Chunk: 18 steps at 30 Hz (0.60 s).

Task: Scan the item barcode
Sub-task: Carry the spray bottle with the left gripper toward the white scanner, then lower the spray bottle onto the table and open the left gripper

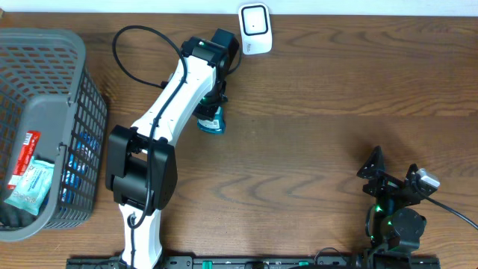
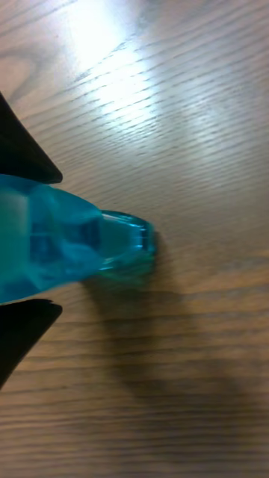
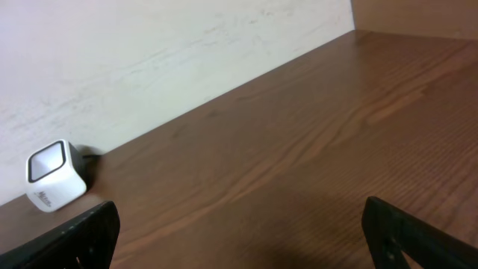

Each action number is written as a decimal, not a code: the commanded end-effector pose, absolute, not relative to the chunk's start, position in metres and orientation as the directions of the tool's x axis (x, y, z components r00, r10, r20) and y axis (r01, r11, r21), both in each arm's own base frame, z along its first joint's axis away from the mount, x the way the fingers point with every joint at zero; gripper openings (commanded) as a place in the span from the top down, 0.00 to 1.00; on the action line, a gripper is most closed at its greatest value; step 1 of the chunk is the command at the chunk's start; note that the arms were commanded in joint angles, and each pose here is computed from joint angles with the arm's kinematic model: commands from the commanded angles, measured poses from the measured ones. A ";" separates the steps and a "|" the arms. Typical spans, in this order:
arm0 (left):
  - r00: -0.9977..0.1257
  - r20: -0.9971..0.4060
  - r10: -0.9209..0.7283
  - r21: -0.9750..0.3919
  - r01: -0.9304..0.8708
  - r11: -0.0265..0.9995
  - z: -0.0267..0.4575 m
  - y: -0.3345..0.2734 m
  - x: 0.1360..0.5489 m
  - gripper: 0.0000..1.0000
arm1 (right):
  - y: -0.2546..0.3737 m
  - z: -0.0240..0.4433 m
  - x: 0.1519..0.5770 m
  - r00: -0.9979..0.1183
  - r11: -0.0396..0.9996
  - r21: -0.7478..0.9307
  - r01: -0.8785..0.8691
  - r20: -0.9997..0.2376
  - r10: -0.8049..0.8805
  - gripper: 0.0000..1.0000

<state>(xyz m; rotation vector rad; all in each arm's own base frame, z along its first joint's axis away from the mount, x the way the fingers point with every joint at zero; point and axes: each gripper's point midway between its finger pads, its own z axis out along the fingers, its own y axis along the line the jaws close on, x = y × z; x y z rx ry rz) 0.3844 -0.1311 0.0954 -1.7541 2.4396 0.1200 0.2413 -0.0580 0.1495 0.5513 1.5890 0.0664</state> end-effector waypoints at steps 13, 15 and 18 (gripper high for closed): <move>-0.352 -0.178 -0.919 -0.043 -0.930 0.365 0.114 -0.125 0.385 0.05 | -0.055 0.147 0.242 -0.007 0.887 0.353 0.297 -0.928 0.372 0.01; -0.347 -0.179 -0.921 -0.071 -0.929 0.364 0.124 -0.123 0.385 0.02 | -0.055 0.147 0.242 -0.007 0.887 0.353 0.297 -0.928 0.372 0.01; -0.335 -0.178 -0.925 -0.109 -0.928 0.357 0.140 -0.117 0.386 0.02 | -0.055 0.147 0.242 -0.007 0.887 0.353 0.297 -0.928 0.372 0.01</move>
